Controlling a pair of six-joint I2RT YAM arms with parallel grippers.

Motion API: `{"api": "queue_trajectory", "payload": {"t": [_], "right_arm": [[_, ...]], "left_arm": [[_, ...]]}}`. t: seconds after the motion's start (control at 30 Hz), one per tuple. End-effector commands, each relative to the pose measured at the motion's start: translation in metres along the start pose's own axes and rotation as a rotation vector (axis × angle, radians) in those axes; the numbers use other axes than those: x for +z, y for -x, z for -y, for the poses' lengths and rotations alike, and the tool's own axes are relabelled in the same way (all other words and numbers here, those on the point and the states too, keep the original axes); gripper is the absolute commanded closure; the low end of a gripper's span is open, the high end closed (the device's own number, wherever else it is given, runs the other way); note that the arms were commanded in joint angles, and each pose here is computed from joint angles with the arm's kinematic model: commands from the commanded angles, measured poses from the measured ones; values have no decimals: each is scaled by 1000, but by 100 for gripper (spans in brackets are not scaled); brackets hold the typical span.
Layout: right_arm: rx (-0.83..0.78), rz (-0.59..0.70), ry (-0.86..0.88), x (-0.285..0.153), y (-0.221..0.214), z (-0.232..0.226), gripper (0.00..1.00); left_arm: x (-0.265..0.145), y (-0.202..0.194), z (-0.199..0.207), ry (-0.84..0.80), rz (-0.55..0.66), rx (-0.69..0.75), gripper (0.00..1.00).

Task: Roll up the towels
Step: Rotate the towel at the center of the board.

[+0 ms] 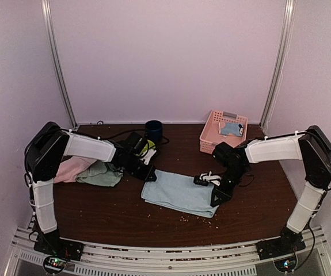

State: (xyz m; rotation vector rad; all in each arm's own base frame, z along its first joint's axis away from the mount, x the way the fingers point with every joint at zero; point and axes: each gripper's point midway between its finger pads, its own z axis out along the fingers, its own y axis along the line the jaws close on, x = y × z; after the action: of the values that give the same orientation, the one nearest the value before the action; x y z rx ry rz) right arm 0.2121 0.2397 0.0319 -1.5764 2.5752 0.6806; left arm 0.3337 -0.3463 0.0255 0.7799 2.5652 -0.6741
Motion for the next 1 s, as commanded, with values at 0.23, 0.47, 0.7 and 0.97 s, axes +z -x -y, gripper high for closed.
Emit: {"api": "queue_trajectory", "payload": {"t": [0.23,0.47,0.7,0.97], "right_arm": [[-141,151,188,-70,44,-64,77],[113,264,71,-89,45,24,81],[157,238,5,-84,34,47,83],[188,195,8,-70,22,52,83]], "left_arm": [[-66,55,51,-71,181,161,100],[-82,10,158,-389,321,318,100],[-21,-24,224,-492,240,483,100],[36,-62,258,-553,101,581,100]]}}
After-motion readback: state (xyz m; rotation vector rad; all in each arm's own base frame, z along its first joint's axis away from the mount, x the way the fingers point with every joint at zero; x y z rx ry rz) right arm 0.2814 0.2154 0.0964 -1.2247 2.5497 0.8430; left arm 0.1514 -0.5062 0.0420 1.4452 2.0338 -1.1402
